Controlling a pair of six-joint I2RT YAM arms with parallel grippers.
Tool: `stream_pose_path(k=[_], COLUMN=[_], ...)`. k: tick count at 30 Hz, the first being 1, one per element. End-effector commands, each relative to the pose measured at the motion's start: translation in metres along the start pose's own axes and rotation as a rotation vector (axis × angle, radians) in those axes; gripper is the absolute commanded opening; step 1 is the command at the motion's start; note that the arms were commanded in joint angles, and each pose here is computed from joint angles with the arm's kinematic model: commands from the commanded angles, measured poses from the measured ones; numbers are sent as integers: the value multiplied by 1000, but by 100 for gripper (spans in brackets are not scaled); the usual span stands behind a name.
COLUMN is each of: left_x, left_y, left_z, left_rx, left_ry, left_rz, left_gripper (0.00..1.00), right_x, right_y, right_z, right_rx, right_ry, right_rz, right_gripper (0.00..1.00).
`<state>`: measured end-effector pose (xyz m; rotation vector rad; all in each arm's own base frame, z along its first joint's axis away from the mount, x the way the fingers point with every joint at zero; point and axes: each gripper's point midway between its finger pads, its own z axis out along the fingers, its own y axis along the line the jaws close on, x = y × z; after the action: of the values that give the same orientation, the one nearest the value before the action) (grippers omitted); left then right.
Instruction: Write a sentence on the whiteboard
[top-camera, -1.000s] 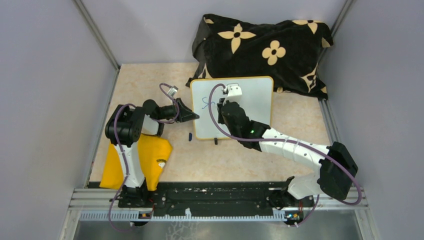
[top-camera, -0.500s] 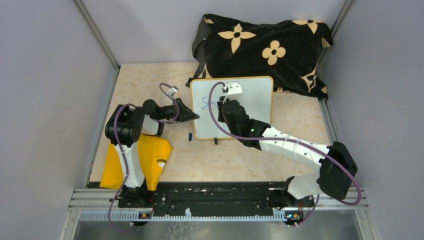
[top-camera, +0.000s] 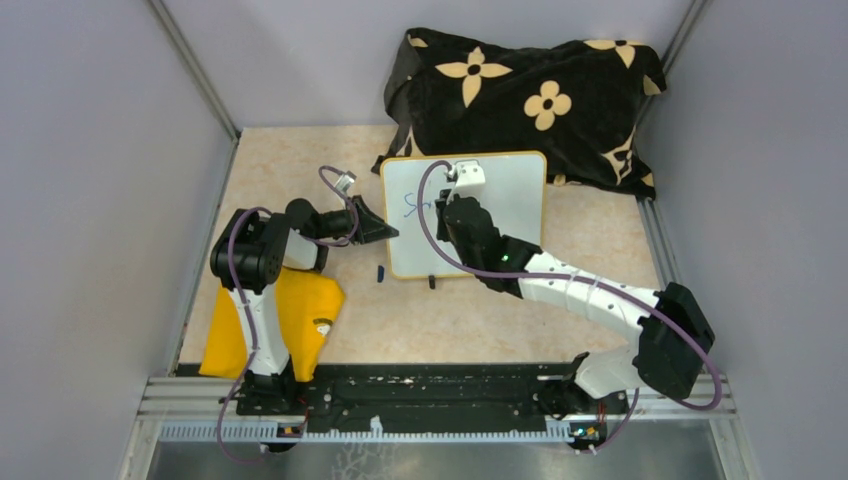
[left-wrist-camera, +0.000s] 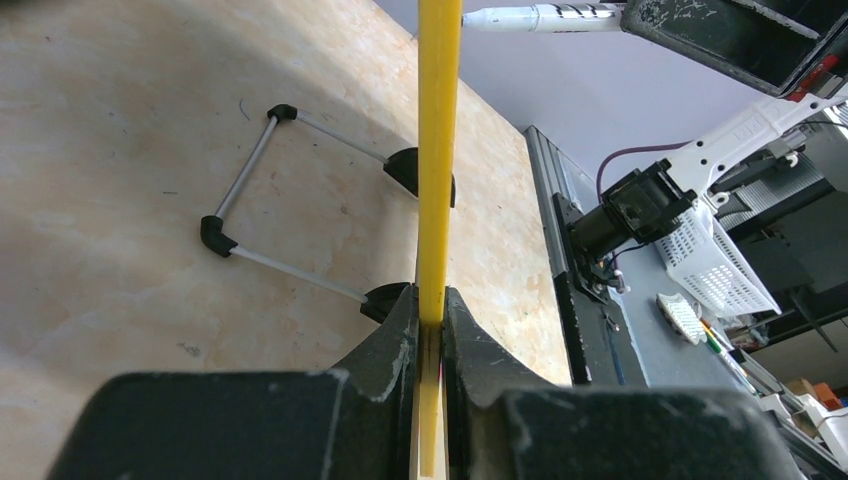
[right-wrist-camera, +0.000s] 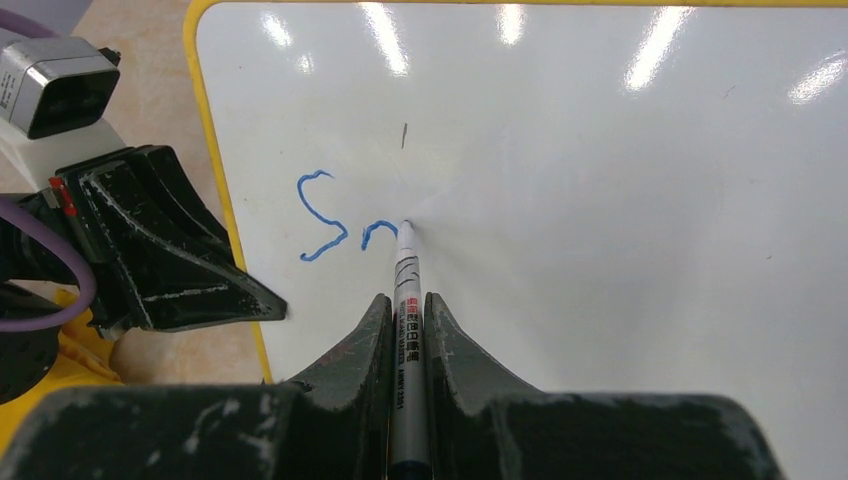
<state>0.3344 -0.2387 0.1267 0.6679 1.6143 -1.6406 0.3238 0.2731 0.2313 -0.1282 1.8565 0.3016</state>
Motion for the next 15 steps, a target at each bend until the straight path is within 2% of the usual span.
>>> stream_pose_path(k=[1,15], left_x=[-6,-6], left_y=[-13,-13], left_z=[3,3], left_rx=[72,71], left_ry=[-18,-18], left_rz=[202,201], left_gripper=[0,0], right_x=[-16,-3], right_y=[-21,-29], right_z=[1,-5], right_rx=[78,80], right_ry=[-44,-22], right_rz=[21,23], right_gripper=[0,0])
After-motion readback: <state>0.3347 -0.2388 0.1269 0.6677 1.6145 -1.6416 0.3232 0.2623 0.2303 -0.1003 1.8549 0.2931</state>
